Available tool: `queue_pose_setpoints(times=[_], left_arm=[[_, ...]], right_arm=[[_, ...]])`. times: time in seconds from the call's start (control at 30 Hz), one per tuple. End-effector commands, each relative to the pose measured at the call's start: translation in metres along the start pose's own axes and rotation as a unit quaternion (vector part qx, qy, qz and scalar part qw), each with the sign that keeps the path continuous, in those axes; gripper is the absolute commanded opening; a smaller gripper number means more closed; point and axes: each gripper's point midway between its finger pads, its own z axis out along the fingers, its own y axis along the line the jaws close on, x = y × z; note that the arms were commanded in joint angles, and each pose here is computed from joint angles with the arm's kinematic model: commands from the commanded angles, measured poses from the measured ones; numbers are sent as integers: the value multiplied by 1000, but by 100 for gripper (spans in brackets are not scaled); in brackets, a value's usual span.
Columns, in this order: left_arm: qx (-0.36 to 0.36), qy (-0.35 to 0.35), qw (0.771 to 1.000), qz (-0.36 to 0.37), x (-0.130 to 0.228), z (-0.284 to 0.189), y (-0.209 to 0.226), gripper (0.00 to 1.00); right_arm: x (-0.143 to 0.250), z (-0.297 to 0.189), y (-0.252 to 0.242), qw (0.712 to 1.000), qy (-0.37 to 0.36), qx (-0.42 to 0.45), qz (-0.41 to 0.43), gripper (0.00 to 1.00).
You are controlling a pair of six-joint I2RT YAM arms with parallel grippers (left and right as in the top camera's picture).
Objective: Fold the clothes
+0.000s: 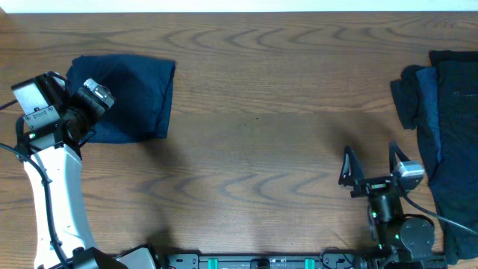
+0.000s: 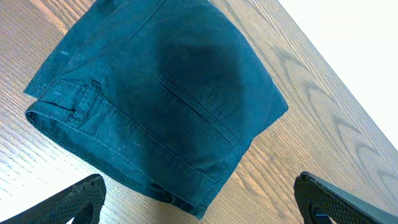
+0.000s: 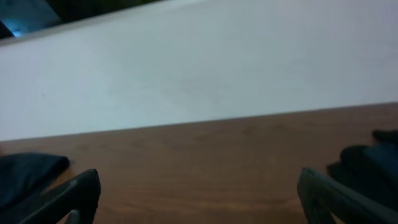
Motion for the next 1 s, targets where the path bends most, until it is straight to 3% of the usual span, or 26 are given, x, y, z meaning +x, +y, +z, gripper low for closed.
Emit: queue_pose_setpoints(times=[0.0,0.4,0.6,0.97], left_arm=[[8,-1,1000,4,-2,-2,-5,98],[8,-1,1000,4,-2,-2,-5,98],[8,-1,1000,4,-2,-2,-5,98],[8,-1,1000,4,-2,-2,-5,98]], right_arm=[[15,2,-6,1000,9,11,5,99],[52,4,-22,998,48,43,-2,99],[54,4,-23,996,54,41,-51,99],[54,4,-23,996,54,41,-50,99]])
